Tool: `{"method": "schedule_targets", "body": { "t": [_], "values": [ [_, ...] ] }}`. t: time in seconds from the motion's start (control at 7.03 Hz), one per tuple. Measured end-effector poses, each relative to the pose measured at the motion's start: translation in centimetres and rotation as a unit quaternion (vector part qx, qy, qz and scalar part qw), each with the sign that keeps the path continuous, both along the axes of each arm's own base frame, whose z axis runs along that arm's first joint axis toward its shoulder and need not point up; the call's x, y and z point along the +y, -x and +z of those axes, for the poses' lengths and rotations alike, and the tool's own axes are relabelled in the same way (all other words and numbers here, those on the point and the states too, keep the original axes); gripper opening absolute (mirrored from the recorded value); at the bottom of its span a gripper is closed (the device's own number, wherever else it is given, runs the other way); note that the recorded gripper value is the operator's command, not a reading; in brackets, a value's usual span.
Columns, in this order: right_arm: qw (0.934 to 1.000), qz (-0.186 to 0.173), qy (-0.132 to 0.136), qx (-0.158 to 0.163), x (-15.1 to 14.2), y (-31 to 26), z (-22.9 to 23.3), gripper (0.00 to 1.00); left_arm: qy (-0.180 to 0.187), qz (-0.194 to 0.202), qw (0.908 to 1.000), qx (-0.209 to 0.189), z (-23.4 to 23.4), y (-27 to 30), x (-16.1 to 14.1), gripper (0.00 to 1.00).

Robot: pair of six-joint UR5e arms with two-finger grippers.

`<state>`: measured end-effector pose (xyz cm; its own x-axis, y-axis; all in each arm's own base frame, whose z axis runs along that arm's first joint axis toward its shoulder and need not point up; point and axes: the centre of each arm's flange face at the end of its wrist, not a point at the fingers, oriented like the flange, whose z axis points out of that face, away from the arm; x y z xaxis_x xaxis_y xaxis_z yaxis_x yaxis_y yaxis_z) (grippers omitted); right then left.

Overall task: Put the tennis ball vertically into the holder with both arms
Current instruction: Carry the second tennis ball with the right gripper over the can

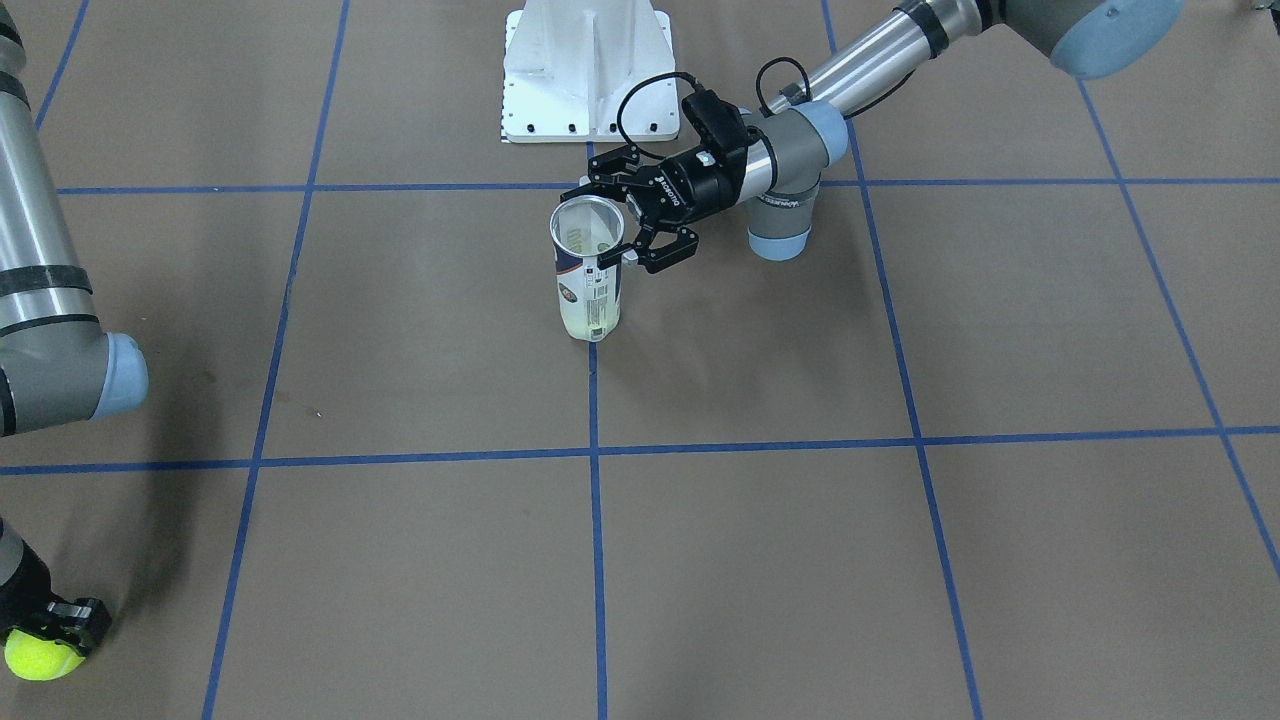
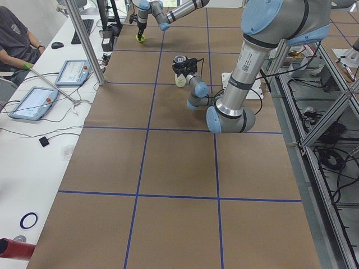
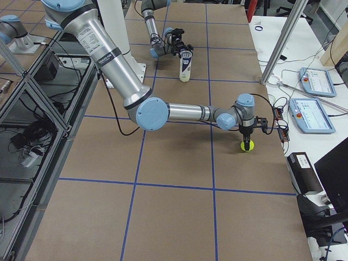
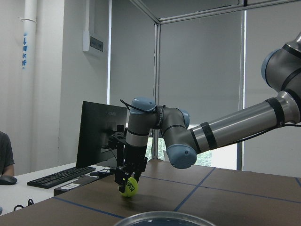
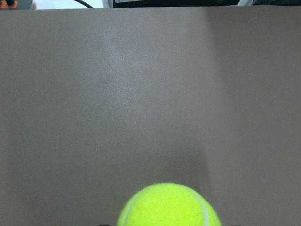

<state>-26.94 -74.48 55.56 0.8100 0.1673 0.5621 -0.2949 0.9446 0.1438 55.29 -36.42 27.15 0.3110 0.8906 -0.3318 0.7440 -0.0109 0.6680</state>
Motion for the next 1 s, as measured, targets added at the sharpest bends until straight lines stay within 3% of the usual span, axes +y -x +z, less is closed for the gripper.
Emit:
{"method": "schedule_targets", "body": {
  "t": [0.28,0.57,1.0],
  "values": [
    [0.9999,0.000,-0.004,-0.015,0.1,-0.5,-5.2,0.00,0.000,0.000,1.0000,0.001,-0.1,0.0,0.0,0.88],
    [0.9987,-0.005,0.022,-0.046,3.3,-0.9,-15.1,0.00,0.000,0.000,1.0000,0.001,-0.2,0.0,0.0,0.87],
    [0.9889,-0.004,0.068,-0.132,15.3,3.7,-31.2,0.00,0.000,-0.001,1.0000,0.001,-0.2,0.0,0.0,0.81]
  ]
}}
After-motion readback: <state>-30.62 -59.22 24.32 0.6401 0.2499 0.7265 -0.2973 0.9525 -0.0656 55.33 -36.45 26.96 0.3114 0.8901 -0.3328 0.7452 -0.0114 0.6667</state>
